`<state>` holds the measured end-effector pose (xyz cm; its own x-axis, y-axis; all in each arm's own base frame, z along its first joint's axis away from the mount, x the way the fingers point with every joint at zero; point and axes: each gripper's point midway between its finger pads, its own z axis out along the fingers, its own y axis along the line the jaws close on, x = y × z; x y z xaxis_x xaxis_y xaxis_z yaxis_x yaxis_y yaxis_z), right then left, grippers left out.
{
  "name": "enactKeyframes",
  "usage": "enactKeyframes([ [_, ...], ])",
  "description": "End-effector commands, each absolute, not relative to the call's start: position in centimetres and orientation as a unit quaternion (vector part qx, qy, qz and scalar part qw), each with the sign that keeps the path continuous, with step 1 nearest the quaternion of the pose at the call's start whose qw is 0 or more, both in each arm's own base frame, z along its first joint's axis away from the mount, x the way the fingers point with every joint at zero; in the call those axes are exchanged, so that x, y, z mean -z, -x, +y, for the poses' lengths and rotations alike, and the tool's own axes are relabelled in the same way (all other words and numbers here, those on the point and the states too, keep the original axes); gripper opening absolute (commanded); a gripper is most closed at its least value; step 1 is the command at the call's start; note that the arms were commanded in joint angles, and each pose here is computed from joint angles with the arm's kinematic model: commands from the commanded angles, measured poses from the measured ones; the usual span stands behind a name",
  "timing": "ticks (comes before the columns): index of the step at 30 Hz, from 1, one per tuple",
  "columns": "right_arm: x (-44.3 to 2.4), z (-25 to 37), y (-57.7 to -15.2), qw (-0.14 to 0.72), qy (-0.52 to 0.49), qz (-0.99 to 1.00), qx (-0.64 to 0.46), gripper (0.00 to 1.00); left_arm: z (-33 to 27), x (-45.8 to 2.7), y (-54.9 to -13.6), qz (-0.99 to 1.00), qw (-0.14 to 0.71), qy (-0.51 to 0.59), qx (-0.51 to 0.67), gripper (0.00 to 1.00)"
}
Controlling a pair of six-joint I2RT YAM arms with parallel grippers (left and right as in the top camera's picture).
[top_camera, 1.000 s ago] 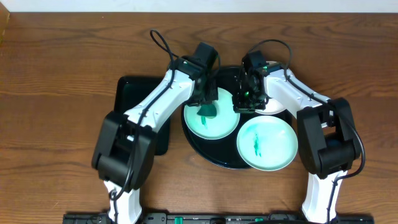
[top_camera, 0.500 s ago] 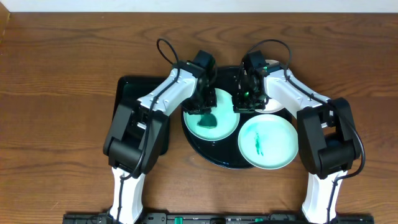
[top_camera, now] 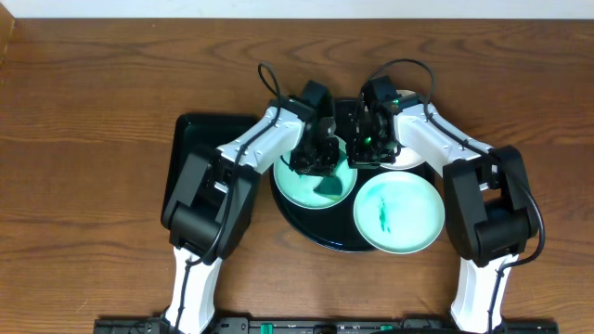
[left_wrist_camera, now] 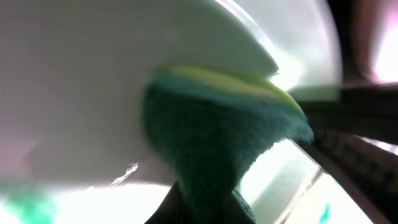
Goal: Clean dirty plates on tray and stack at the side
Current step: 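Scrub mint plate surface with sponge while right gripper holds plate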
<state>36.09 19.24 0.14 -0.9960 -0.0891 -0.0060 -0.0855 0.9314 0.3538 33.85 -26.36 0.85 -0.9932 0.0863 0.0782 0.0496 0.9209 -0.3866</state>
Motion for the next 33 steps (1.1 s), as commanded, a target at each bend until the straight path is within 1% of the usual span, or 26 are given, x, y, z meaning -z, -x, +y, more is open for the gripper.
enactKeyframes([
  [1, 2.2, 19.6, -34.0, 0.046, -0.049, -0.981, 0.181, 0.01, -17.2, 0.4, -37.5, -0.995, -0.042, -0.081, 0.039, 0.07],
  [6, 2.2, 19.6, -34.1, 0.045, -0.049, -0.981, 0.181, 0.01, -14.2, -1.4, -37.6, -0.985, -0.073, -0.098, 0.123, 0.07],
  [9, 2.2, 19.6, -34.1, 0.044, -0.050, -0.981, 0.181, 0.01, -14.8, -1.2, -37.0, -0.989, -0.054, -0.092, 0.106, 0.07],
  [12, 2.2, 19.6, -34.1, 0.045, -0.049, -0.981, 0.181, 0.01, -17.7, -0.5, -35.5, -0.999, -0.004, -0.044, 0.026, 0.07],
  [15, 2.2, 19.6, -34.0, 0.046, -0.049, -0.981, 0.181, 0.01, -21.8, -0.5, -33.4, -0.995, 0.055, 0.014, -0.087, 0.07],
  [17, 2.2, 19.6, -34.0, 0.046, -0.049, -0.981, 0.181, 0.01, -24.9, -1.4, -32.0, -0.978, 0.085, 0.069, -0.176, 0.07],
  [19, 2.2, 19.6, -34.1, 0.045, -0.049, -0.981, 0.181, 0.01, -27.3, -2.4, -31.0, -0.959, 0.097, 0.114, -0.242, 0.07],
  [21, 2.2, 19.6, -34.1, 0.045, -0.049, -0.981, 0.181, 0.01, -28.9, -3.1, -30.8, -0.944, 0.092, 0.141, -0.282, 0.07],
  [24, 2.2, 19.6, -34.0, 0.046, -0.049, -0.981, 0.181, 0.01, -29.9, -3.3, -32.2, -0.940, 0.057, 0.154, -0.298, 0.07],
  [27, 2.2, 19.6, -34.0, 0.046, -0.049, -0.981, 0.181, 0.01, -29.0, -2.6, -34.9, -0.957, 0.009, 0.125, -0.262, 0.07],
  [29, 2.2, 19.6, -34.0, 0.047, -0.049, -0.981, 0.181, 0.01, -26.8, -1.6, -37.3, -0.977, -0.030, 0.075, -0.198, 0.07],
  [31, 2.2, 19.5, -34.0, 0.047, -0.049, -0.981, 0.180, 0.01, -22.3, -0.8, -39.9, -0.993, -0.080, -0.005, -0.090, 0.07],
  [33, 2.2, 19.5, -34.0, 0.047, -0.049, -0.981, 0.180, 0.01, -19.1, -0.6, -40.9, -0.993, -0.104, -0.055, -0.018, 0.07],
])
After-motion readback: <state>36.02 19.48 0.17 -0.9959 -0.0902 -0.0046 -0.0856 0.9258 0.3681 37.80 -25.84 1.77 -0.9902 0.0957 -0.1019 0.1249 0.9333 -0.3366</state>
